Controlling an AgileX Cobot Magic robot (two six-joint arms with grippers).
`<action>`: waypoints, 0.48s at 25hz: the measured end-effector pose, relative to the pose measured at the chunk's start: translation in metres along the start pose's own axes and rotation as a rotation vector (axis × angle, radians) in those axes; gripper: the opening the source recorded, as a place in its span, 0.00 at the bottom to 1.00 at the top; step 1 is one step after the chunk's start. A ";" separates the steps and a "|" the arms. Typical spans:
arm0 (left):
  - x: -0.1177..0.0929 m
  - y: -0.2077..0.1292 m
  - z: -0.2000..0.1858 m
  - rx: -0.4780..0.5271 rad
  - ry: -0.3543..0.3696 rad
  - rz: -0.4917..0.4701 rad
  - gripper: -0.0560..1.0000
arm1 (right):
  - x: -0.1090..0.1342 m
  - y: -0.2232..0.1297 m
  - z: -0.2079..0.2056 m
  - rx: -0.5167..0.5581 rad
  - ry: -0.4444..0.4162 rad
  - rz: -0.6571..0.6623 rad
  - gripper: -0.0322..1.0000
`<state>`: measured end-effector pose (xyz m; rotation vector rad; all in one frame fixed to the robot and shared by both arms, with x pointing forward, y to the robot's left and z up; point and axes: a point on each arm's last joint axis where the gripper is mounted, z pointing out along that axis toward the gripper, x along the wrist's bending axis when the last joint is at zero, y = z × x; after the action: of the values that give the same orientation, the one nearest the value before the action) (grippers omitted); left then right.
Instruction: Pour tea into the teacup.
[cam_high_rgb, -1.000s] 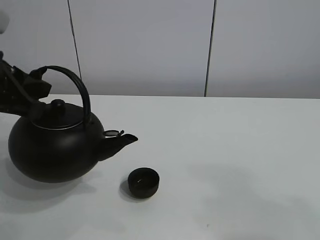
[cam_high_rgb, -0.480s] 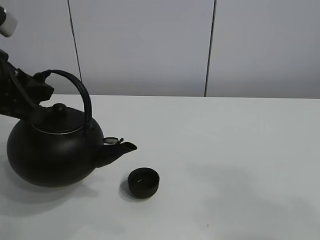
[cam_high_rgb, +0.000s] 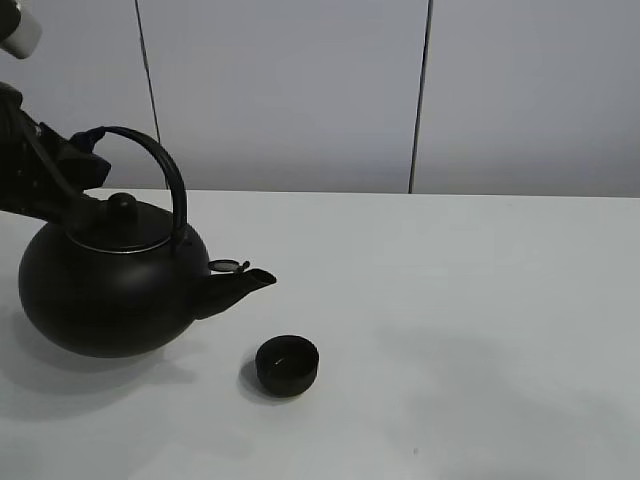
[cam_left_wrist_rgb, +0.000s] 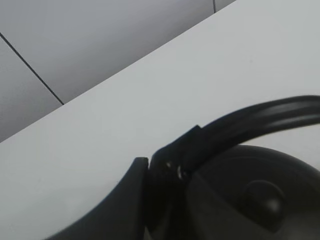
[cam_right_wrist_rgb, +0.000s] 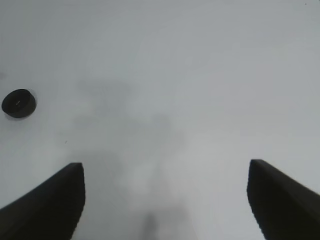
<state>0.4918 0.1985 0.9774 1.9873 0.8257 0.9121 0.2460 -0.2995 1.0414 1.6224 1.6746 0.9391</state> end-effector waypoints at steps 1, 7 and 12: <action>0.000 0.001 0.000 -0.003 0.001 0.000 0.16 | 0.000 0.000 0.000 0.000 0.000 0.000 0.62; 0.000 -0.001 0.000 0.019 -0.003 0.001 0.16 | 0.000 0.000 0.000 0.000 0.000 0.000 0.62; 0.001 0.001 0.001 0.020 -0.002 0.002 0.16 | 0.000 0.000 0.000 0.000 0.000 0.000 0.62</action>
<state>0.4934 0.1985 0.9782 2.0060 0.8343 0.9064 0.2460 -0.2995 1.0414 1.6224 1.6746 0.9391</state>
